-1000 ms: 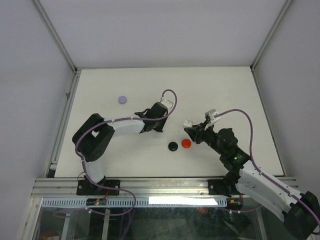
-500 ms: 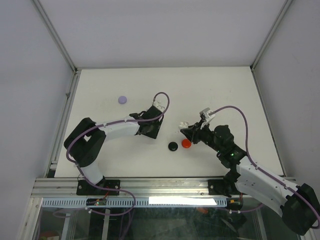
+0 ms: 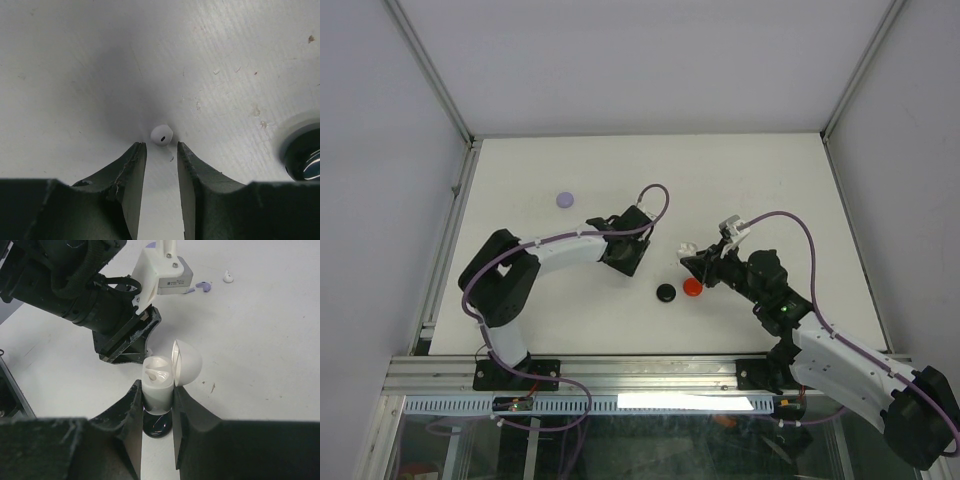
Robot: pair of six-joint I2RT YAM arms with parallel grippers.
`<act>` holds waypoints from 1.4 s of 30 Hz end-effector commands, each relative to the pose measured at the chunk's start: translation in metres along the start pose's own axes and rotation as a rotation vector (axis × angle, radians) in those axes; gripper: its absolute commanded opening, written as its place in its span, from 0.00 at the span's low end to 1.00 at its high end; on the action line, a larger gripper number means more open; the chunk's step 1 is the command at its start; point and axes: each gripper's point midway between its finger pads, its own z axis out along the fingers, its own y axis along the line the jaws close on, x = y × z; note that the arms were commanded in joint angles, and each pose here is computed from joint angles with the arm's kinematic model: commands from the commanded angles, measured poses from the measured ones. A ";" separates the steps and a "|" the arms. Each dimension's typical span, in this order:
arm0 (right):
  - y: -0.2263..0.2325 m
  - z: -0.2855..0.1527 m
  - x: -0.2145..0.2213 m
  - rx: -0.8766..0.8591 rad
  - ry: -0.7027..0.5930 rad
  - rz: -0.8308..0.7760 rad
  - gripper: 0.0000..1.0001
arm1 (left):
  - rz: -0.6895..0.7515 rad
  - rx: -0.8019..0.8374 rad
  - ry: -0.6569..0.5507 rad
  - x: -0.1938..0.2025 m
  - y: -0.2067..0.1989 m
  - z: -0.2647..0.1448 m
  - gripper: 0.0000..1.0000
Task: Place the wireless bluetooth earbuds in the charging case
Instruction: Move the earbud to the center of the board, then pick up the earbud from the center of the board.
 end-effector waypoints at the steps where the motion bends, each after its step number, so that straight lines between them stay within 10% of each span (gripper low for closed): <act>1: 0.012 0.002 -0.037 -0.045 -0.109 -0.012 0.00 | 0.052 0.036 -0.004 -0.011 -0.007 -0.002 0.32; 22: 0.012 0.005 -0.037 -0.043 -0.100 -0.011 0.00 | 0.051 -0.018 0.025 -0.008 0.004 0.005 0.14; 42: 0.063 0.009 -0.061 -0.319 -0.289 -0.305 0.00 | -0.104 -0.033 -0.475 -0.113 0.015 -0.136 0.05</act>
